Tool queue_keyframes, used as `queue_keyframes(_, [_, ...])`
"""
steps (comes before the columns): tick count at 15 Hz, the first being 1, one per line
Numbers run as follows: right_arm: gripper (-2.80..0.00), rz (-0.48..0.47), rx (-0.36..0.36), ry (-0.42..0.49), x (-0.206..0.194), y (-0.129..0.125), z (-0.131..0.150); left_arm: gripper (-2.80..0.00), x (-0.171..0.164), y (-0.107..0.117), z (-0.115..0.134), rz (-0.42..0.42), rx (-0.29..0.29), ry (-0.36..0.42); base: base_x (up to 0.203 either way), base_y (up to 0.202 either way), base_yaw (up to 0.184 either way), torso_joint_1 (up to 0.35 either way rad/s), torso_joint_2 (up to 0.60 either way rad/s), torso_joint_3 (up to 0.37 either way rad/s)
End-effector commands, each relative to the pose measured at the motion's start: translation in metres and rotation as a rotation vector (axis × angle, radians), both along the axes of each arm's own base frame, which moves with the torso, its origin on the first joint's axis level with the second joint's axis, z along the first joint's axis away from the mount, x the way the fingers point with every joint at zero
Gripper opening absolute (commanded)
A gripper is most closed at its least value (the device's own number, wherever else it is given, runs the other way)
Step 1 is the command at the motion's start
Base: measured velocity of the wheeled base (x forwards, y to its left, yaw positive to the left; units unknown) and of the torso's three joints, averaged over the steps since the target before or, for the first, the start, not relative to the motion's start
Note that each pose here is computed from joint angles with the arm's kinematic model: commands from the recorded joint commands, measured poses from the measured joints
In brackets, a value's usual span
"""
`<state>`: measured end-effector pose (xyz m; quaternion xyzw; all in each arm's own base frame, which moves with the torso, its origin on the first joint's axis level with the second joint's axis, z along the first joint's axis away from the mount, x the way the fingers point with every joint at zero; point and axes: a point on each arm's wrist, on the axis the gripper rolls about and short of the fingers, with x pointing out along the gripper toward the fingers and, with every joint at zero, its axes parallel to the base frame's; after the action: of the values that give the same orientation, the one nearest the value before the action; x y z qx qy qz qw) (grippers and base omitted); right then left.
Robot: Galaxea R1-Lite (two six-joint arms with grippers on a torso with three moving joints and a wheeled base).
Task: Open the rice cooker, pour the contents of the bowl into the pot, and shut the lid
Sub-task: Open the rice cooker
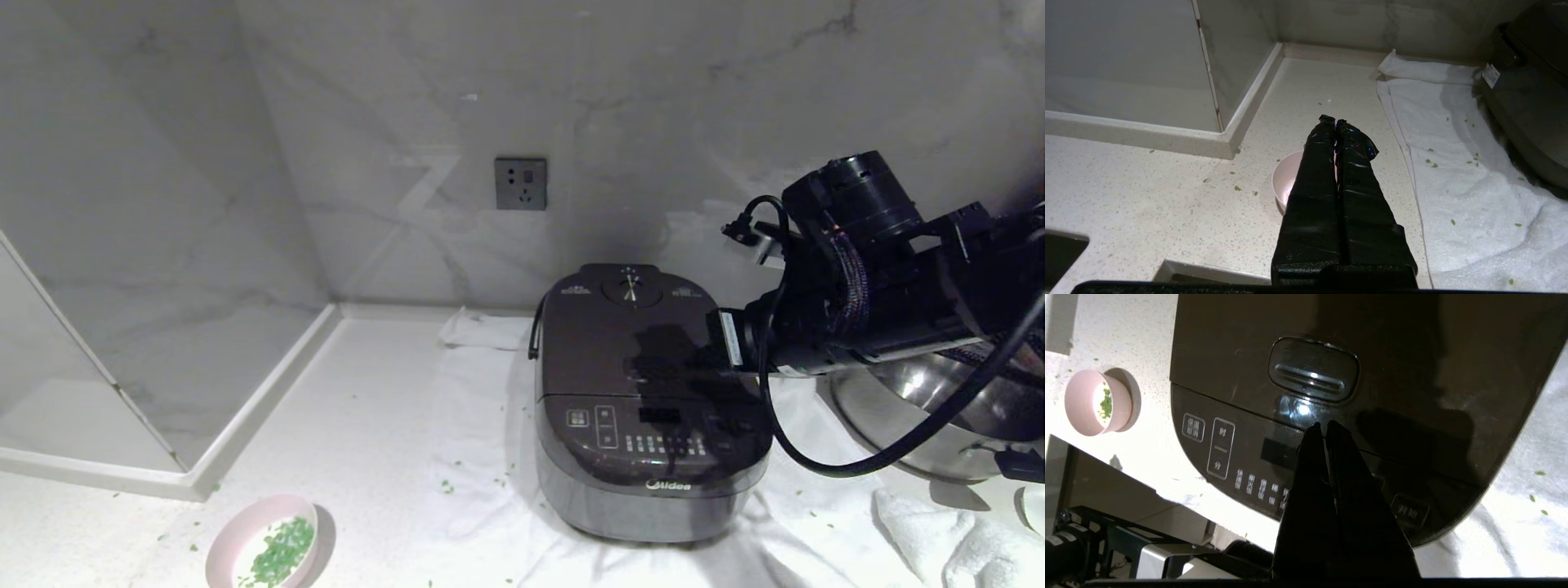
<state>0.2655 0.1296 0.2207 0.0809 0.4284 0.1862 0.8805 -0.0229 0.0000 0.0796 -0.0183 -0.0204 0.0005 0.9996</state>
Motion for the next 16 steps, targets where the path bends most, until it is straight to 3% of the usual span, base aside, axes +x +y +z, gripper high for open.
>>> queue_keyframes(1, [-2.8, -0.021, 0.009, -0.006, 0.008, -0.005, -0.01, -2.8, 0.001, 0.0, -0.004, 0.001, 0.0, 0.015, 0.0, 0.0, 0.0, 0.0, 0.0, 0.0])
queue_keyframes(7, [-2.8, 0.023, 0.076, -0.052, 0.025, 0.004, -0.016, -2.8, 0.001, 0.0, -0.004, 0.0, 0.0, 0.015, 0.0, 0.0, 0.0, 0.0, 0.0, 0.0])
queue_keyframes(16, [-2.8, 0.041, 0.063, -0.003, 0.038, 0.016, -0.036, -2.8, 0.001, 0.0, -0.004, 0.003, 0.0, 0.015, 0.0, 0.0, 0.0, 0.0, 0.0, 0.0])
